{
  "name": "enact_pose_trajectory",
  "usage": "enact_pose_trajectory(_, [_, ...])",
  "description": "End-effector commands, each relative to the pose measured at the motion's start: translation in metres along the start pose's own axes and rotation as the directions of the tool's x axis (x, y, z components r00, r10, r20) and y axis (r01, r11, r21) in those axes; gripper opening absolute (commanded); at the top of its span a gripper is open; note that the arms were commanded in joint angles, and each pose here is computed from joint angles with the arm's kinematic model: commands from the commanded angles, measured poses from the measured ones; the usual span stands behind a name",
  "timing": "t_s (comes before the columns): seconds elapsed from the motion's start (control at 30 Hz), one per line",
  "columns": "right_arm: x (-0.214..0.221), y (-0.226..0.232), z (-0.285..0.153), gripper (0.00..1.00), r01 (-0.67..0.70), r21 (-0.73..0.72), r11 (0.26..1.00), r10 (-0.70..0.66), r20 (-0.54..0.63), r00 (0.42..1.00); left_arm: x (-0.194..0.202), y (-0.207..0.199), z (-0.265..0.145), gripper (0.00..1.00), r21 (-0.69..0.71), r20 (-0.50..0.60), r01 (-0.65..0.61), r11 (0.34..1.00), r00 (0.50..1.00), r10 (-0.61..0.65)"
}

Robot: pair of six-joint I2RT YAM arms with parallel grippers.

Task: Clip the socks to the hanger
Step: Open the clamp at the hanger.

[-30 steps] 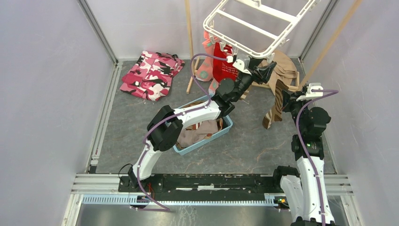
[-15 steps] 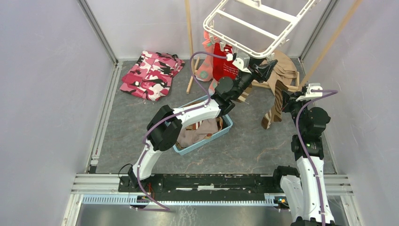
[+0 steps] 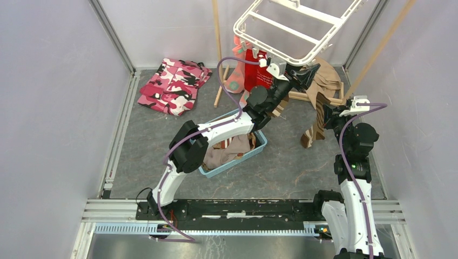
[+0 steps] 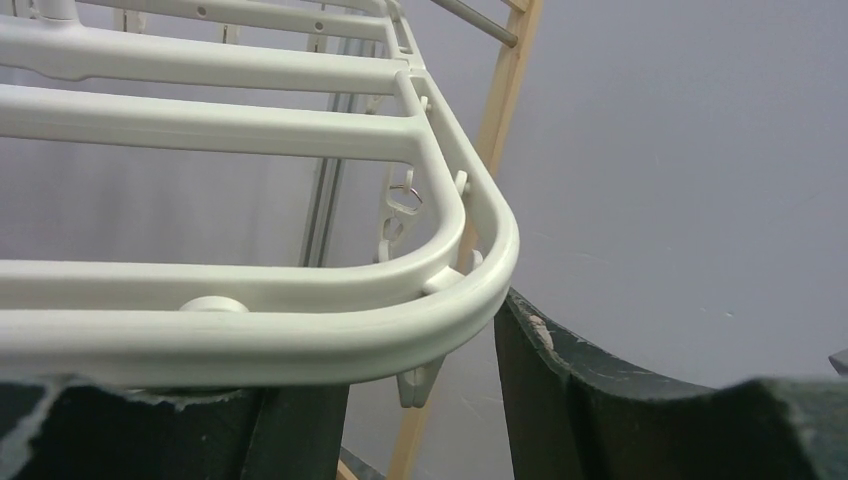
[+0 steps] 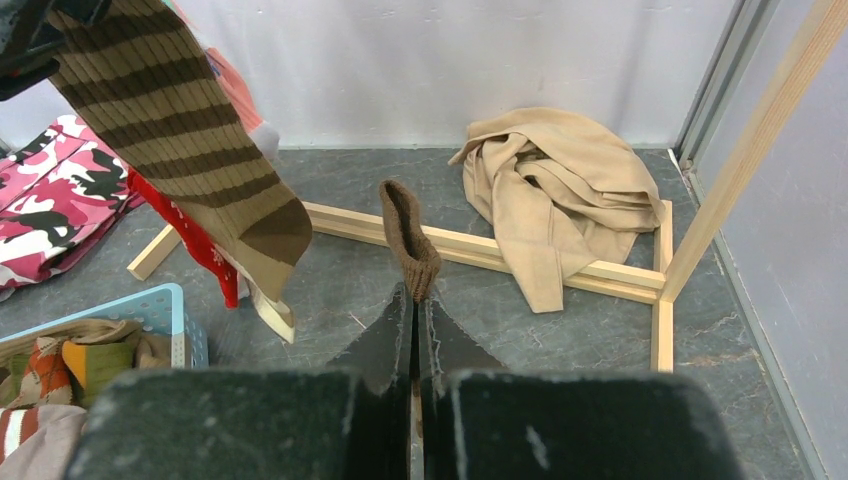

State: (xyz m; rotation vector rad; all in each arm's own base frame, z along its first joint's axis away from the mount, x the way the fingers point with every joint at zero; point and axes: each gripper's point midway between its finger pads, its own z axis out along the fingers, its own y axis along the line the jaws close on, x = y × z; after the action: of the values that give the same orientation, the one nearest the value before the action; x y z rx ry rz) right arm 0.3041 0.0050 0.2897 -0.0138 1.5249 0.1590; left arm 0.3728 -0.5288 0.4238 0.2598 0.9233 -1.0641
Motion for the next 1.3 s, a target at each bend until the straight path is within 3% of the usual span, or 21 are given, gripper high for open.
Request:
enact_pose_trajectory(0.0, [-0.011, 0.002, 0.001, 0.00, 0.017, -0.011, 1.000, -0.016, 0.044, 0.999, -0.037, -0.007, 0.014, 0.59, 0.019, 0.107, 0.023, 1.000, 0.994, -0.025])
enact_pose_trajectory(0.47, [-0.009, 0.002, 0.001, 0.00, 0.016, -0.016, 1.000, -0.016, 0.043, 0.999, -0.051, -0.012, 0.013, 0.62, 0.049, 0.175, 0.041, 0.998, 0.983, -0.049])
enact_pose_trajectory(1.27, [-0.008, 0.004, 0.001, 0.00, 0.016, -0.023, 1.000, -0.015, 0.040, 0.999, -0.060, -0.014, 0.015, 0.59, 0.053, 0.200, 0.090, 0.995, 0.975, -0.099])
